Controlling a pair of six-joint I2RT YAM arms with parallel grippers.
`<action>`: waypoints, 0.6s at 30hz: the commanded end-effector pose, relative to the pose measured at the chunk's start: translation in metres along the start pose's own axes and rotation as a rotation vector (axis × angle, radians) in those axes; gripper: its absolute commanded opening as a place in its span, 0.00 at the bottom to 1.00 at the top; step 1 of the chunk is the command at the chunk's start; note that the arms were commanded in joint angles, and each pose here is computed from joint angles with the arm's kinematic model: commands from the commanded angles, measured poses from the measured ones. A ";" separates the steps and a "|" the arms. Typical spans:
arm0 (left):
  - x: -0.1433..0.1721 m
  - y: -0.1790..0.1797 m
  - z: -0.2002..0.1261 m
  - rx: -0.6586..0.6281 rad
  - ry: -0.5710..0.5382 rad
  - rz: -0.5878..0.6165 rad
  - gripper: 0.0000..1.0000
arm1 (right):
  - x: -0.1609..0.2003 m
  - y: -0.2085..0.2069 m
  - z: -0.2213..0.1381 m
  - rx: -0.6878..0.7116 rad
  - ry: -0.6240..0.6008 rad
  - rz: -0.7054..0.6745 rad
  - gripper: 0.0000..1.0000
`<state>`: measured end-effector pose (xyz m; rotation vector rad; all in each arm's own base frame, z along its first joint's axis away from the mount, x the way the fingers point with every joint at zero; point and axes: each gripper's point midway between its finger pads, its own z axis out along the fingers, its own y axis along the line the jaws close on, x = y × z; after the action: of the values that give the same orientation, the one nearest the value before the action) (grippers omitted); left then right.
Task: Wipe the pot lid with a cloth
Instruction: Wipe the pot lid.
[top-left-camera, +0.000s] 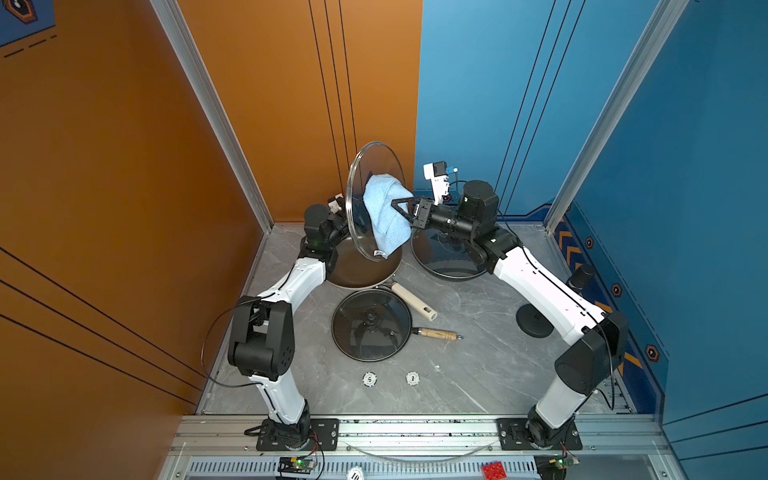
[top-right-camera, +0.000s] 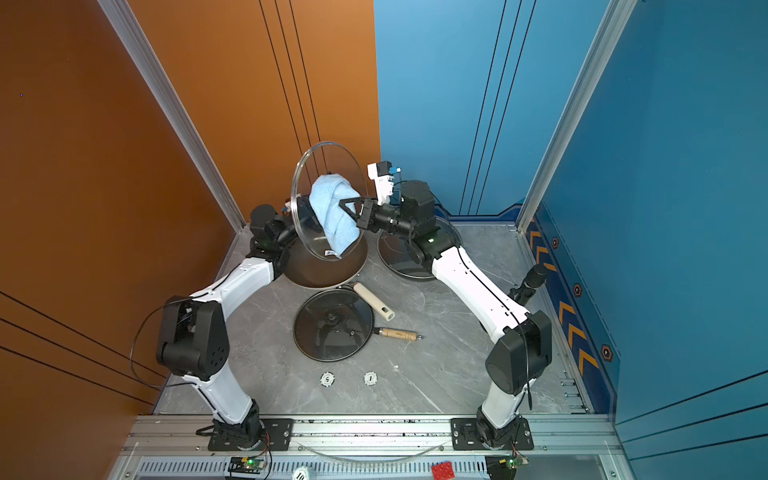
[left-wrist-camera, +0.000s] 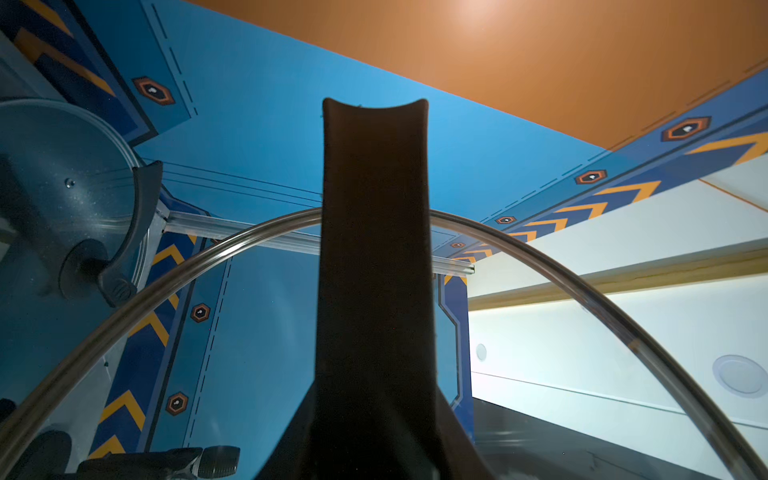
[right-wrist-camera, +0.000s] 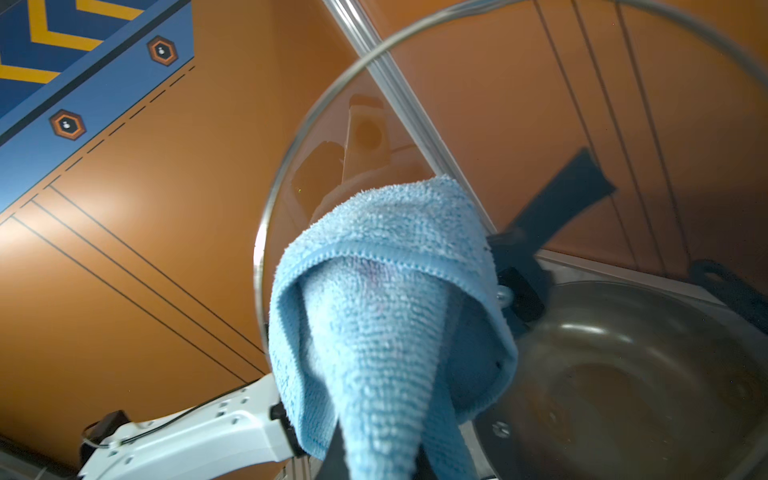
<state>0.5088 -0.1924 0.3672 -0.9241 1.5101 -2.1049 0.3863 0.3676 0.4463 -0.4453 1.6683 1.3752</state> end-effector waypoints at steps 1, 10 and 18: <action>0.045 -0.076 -0.003 0.239 0.139 0.085 0.08 | -0.002 0.024 0.010 -0.045 0.018 -0.063 0.04; 0.057 -0.079 0.004 0.275 0.214 0.096 0.08 | -0.019 0.006 0.033 0.028 -0.001 -0.113 0.02; 0.075 -0.100 -0.001 0.333 0.289 0.131 0.08 | -0.043 -0.067 0.058 0.181 -0.042 -0.104 0.02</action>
<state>0.5041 -0.2092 0.3998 -0.7320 1.4372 -2.2521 0.4513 0.3981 0.4661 -0.4584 1.6217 1.2467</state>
